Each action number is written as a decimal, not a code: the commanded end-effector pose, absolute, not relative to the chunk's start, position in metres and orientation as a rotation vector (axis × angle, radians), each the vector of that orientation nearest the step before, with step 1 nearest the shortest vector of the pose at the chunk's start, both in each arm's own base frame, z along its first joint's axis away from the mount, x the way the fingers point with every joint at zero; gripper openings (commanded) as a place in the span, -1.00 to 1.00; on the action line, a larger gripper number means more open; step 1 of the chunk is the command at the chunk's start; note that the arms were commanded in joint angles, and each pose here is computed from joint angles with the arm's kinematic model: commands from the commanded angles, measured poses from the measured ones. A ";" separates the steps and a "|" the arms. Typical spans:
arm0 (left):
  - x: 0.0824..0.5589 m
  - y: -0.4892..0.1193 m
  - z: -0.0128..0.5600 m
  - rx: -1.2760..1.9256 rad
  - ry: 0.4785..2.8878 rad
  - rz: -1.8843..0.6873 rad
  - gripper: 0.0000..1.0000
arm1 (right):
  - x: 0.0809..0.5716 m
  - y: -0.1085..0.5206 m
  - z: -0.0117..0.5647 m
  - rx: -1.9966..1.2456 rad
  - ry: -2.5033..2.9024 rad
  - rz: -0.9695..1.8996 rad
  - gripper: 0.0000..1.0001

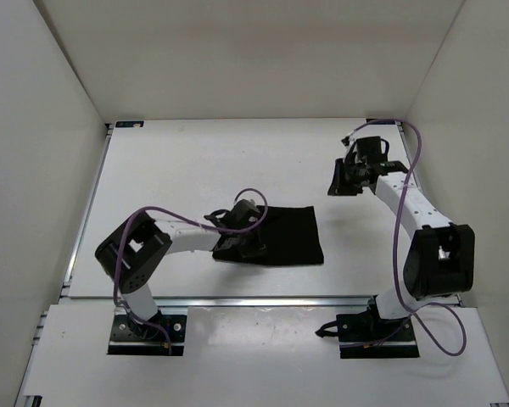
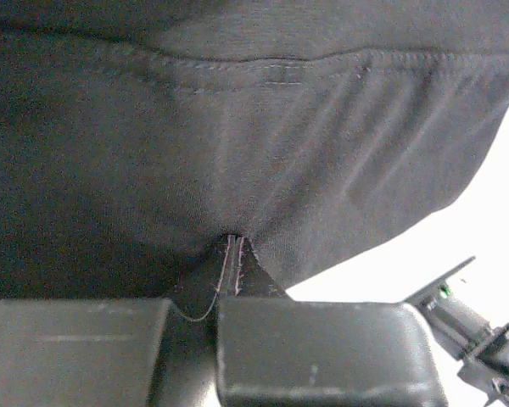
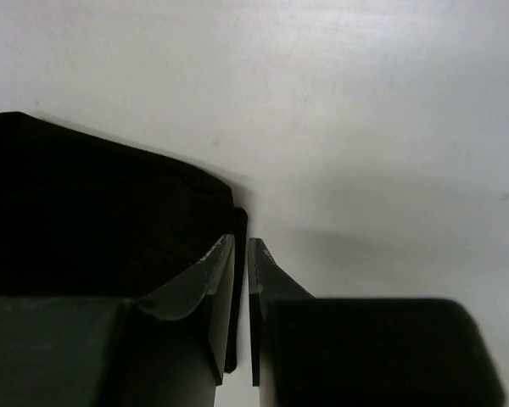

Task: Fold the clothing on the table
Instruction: Fold the skirt

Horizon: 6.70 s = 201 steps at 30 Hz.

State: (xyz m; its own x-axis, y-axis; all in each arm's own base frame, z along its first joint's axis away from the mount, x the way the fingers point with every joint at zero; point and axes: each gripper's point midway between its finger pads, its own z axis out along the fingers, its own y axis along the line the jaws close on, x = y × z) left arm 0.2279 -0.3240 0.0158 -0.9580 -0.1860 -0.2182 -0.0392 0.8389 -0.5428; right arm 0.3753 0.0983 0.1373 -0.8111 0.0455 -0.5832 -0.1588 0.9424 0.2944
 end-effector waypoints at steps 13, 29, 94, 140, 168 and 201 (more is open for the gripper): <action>0.273 -0.295 0.113 -0.150 2.440 -0.901 -0.14 | 0.256 0.135 0.102 0.010 2.541 0.756 0.29; 0.274 -0.187 0.069 -0.094 2.498 -0.515 -0.94 | 0.243 0.146 0.060 0.085 2.565 0.744 0.33; 0.259 -0.183 0.014 0.045 2.677 -0.345 -1.00 | 0.229 0.146 0.004 0.066 2.803 0.626 -0.94; 0.266 -0.286 0.015 0.191 2.802 -0.907 -1.00 | 0.262 0.317 0.101 -0.633 2.641 0.856 -1.00; 0.334 -0.250 0.157 0.034 2.414 -1.123 -0.55 | 0.281 0.244 0.131 -0.278 2.458 0.872 -1.00; 0.321 -0.308 0.037 -0.036 2.660 -1.066 -1.00 | 0.256 0.316 0.076 -0.470 2.530 0.979 -1.00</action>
